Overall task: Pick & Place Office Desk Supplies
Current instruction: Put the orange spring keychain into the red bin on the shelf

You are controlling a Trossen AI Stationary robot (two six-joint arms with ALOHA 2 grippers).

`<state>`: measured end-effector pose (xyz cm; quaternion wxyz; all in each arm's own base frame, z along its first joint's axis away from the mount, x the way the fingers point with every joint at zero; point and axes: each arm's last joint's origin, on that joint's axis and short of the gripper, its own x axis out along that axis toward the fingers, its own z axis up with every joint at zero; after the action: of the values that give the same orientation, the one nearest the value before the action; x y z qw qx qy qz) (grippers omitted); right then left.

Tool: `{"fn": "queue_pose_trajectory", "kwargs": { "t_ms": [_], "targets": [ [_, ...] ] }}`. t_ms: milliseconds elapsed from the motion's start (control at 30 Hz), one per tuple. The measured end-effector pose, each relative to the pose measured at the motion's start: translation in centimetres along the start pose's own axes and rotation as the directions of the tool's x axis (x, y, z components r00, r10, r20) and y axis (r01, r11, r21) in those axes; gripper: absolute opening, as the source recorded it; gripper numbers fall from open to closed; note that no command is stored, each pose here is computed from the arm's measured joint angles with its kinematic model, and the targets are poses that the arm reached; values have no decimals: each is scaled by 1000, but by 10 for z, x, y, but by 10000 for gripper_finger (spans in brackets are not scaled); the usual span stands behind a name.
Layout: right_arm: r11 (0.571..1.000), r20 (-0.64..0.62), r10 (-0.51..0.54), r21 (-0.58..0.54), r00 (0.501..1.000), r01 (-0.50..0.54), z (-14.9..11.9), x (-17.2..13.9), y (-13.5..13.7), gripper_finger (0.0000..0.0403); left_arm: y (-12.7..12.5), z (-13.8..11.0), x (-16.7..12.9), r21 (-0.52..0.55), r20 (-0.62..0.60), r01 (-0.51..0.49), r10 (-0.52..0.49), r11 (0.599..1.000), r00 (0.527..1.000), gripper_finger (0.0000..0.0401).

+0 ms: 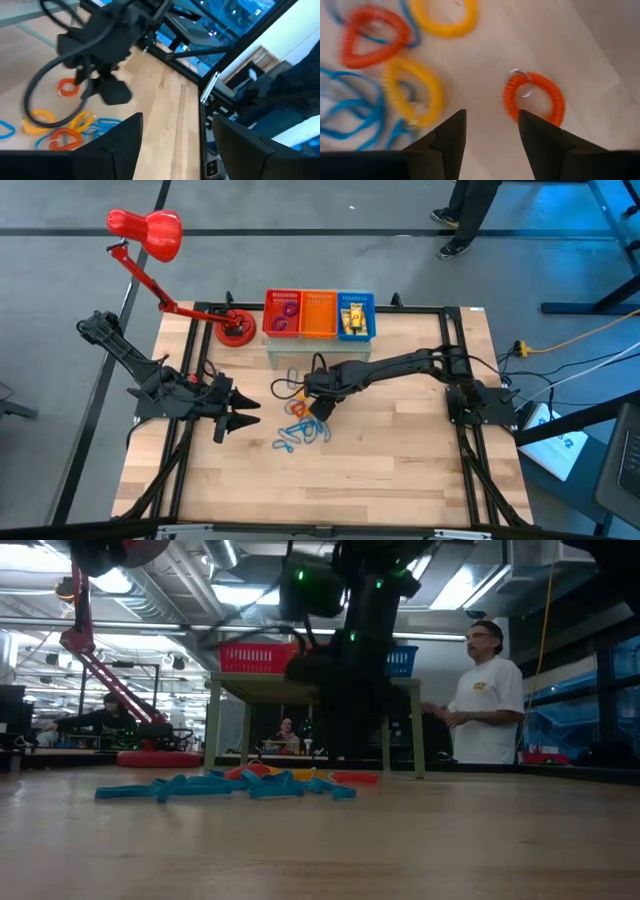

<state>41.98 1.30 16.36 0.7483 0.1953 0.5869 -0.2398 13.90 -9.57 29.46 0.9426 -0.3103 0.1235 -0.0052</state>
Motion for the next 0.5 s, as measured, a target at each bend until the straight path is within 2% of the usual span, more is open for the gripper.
{"fn": "queue_pose_trajectory", "kwargs": {
  "t_ms": [267,500],
  "targets": [
    [1000,5,-10,15,1000,10,11,6,-13,179,-7,8,3,-84,72,67,-61,994,996,235],
    [1000,-4,14,-22,1000,-14,13,7,-15,179,-6,17,6,-143,139,78,-58,987,989,235]
  ]
}}
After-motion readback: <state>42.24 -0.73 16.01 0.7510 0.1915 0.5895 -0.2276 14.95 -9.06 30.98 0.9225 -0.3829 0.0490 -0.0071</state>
